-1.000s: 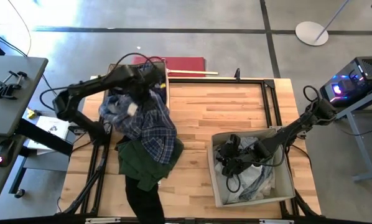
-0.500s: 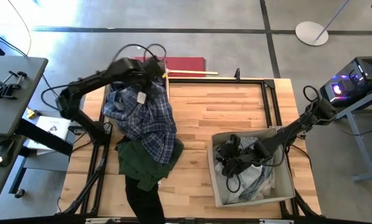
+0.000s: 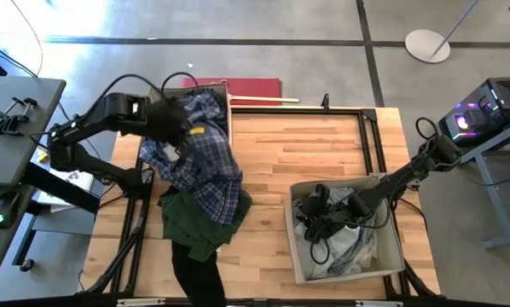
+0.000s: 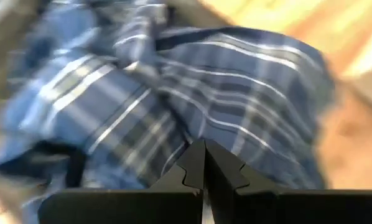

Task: Sort clothes
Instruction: Put the blue shirt into the top laundry bin

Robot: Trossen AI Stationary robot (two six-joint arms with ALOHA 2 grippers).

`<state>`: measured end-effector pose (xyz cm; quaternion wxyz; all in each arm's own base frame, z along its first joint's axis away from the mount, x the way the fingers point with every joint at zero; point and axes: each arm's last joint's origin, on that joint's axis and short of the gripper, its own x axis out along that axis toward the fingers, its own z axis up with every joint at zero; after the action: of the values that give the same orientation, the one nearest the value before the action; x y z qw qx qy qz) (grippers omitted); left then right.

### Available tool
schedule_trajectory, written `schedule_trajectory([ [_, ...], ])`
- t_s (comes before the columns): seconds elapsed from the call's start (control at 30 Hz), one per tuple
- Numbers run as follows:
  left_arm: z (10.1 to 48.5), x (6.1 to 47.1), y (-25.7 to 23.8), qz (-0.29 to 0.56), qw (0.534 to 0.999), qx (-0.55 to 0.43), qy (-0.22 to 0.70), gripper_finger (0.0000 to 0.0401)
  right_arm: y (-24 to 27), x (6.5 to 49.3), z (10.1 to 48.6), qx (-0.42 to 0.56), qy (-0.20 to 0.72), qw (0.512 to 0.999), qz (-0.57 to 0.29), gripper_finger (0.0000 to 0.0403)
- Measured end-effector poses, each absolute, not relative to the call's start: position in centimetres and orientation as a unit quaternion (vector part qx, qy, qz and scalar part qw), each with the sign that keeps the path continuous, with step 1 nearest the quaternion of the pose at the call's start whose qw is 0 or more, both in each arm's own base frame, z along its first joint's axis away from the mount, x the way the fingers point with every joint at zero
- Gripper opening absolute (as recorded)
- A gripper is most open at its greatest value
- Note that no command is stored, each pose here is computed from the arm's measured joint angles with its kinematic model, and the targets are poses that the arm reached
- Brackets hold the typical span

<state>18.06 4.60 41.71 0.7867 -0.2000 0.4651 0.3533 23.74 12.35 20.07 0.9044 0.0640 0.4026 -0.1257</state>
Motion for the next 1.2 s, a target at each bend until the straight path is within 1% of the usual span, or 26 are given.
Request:
schedule_trajectory([
  [0.1,40.8,18.4,5.3,0.398,0.764,-0.174,0.477,0.0000,12.3,23.7,20.1,0.063,0.401,0.905,-0.128,0.0151],
  [0.2,38.2,19.5,7.1,0.397,0.751,-0.168,0.499,0.0000,12.3,23.8,20.1,0.064,0.399,0.905,-0.129,0.0151],
  [0.33,32.8,20.2,11.1,0.409,0.720,-0.180,0.531,0.0000,12.4,23.8,20.1,0.066,0.397,0.906,-0.129,0.0151],
  [0.5,25.0,19.0,16.7,0.491,0.653,-0.183,0.546,0.0000,12.4,23.8,20.1,0.068,0.396,0.907,-0.127,0.0151],
  [0.6,20.9,17.9,18.4,0.483,0.616,-0.191,0.592,0.0000,12.4,23.9,20.1,0.068,0.396,0.907,-0.127,0.0151],
  [0.7,19.1,17.6,19.3,0.471,0.589,-0.194,0.628,0.0000,12.4,23.9,20.1,0.067,0.396,0.907,-0.126,0.0151],
  [0.8,19.6,17.8,19.5,0.463,0.586,-0.174,0.642,0.0005,12.4,23.9,20.1,0.066,0.395,0.907,-0.127,0.0151],
  [0.87,21.4,18.2,19.5,0.461,0.597,-0.162,0.636,0.0018,12.4,23.9,20.1,0.066,0.395,0.907,-0.127,0.0151],
  [1.03,28.9,18.7,19.3,0.484,0.648,-0.140,0.572,0.0078,12.4,23.9,20.1,0.066,0.395,0.907,-0.127,0.0151],
  [1.2,35.6,17.9,16.9,0.496,0.685,-0.133,0.517,0.0152,12.4,23.9,20.2,0.066,0.394,0.908,-0.128,0.0151],
])
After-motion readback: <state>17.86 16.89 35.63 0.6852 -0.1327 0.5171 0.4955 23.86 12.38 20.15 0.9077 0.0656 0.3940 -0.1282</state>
